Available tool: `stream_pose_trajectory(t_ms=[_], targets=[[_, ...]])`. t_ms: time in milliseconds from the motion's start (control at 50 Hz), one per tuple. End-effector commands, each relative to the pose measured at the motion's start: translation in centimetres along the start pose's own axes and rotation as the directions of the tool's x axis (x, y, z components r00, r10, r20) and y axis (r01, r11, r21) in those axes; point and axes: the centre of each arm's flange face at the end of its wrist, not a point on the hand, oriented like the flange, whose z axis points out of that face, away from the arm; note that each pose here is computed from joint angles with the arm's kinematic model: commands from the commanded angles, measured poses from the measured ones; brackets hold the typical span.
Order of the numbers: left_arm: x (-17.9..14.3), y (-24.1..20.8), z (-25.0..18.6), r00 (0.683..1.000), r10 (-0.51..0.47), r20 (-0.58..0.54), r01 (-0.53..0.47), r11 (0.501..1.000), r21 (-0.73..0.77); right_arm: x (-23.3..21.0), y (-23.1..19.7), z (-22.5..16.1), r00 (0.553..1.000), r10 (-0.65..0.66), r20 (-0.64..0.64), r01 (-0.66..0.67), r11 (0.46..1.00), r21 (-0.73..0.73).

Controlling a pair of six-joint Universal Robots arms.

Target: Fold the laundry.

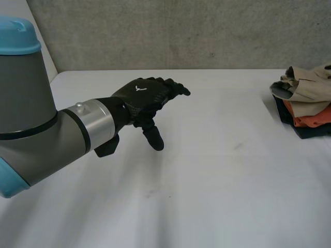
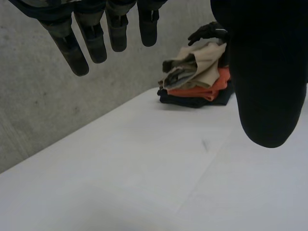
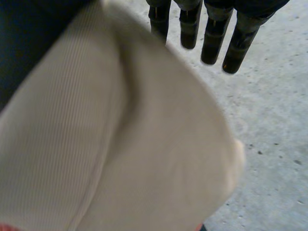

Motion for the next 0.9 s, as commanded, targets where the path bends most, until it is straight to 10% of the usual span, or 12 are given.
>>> stream_pose_trajectory(t_ms=[20, 260, 440, 740, 900], targets=[[0.2, -1.1, -0.7, 1.0, 0.006, 0.001, -0.006, 0.999, 0.039, 1.9, -6.1, -1.0, 0.987, 0.008, -0.161, -0.013, 0.999, -0.031], [0.5, -2.4, -1.7, 1.0, 0.019, 0.005, -0.02, 0.997, 0.079, 2.0, -13.8, -2.8, 0.939, -0.123, -0.32, 0.067, 0.981, -0.181], [0.6, -3.1, -2.1, 1.0, 0.029, 0.008, -0.03, 0.994, 0.105, 2.1, -22.3, -3.1, 0.755, -0.355, -0.552, 0.228, 0.931, -0.287], [-2.0, -4.4, -2.5, 0.98, 0.031, 0.195, -0.065, 0.983, 0.169, -23.7, -28.6, 1.6, 0.946, -0.021, -0.323, -0.012, 0.995, -0.101], [-7.2, -4.1, -3.2, 0.836, -0.027, 0.548, -0.1, 0.974, 0.201, -30.3, -26.5, 0.5, 0.963, 0.043, -0.265, -0.061, 0.996, -0.063]])
